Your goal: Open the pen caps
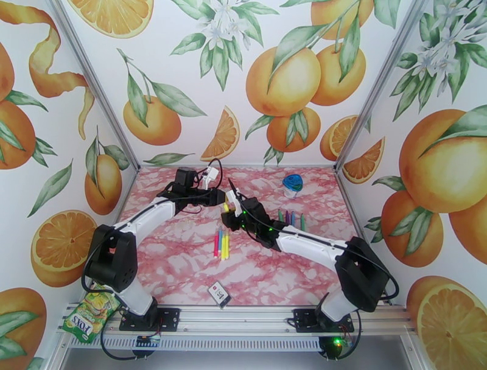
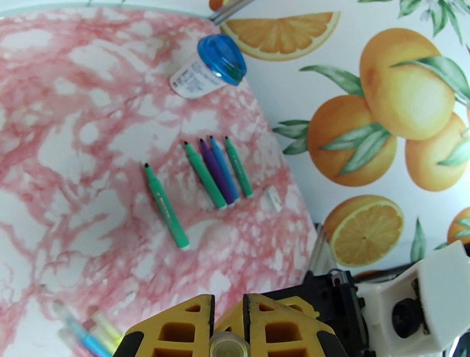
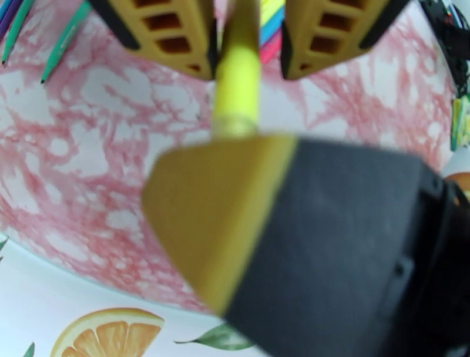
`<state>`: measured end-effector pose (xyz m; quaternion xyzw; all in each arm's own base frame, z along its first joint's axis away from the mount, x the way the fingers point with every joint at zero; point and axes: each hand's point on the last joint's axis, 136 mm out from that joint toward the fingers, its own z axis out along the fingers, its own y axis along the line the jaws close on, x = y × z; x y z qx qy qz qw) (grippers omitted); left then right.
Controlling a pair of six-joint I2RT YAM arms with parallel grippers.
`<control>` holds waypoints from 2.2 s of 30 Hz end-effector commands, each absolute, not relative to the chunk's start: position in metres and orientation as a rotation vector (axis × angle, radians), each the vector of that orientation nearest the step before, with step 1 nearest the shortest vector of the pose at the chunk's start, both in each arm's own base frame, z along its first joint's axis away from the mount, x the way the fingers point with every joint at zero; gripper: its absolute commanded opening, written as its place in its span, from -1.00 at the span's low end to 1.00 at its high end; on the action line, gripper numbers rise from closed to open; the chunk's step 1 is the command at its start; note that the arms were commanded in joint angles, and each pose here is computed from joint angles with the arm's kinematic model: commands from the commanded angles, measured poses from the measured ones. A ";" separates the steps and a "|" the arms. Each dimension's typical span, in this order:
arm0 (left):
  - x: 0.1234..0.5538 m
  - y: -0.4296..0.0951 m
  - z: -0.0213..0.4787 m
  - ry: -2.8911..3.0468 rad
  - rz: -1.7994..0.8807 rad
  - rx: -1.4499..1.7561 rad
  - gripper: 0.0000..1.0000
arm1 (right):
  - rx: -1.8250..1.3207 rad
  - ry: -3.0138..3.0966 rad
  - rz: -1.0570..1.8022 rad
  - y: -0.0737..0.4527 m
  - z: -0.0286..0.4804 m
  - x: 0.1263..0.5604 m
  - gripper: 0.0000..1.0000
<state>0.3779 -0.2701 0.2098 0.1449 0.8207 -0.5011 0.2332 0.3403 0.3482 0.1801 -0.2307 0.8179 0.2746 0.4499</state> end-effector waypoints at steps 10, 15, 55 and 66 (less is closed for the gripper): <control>0.373 -0.275 0.234 2.185 -1.400 0.470 -0.98 | -0.600 1.997 0.718 0.363 0.183 0.344 -0.55; 0.375 -0.274 0.234 2.185 -1.391 0.459 -0.99 | -0.609 2.000 0.718 0.362 0.180 0.343 -0.74; 0.466 -0.201 0.253 2.190 -1.128 -0.056 -1.00 | -0.662 1.975 0.646 0.329 0.153 0.314 -1.00; 0.421 -0.173 0.186 2.532 -0.753 0.125 -1.00 | -0.428 2.086 0.519 0.301 0.142 0.354 -1.00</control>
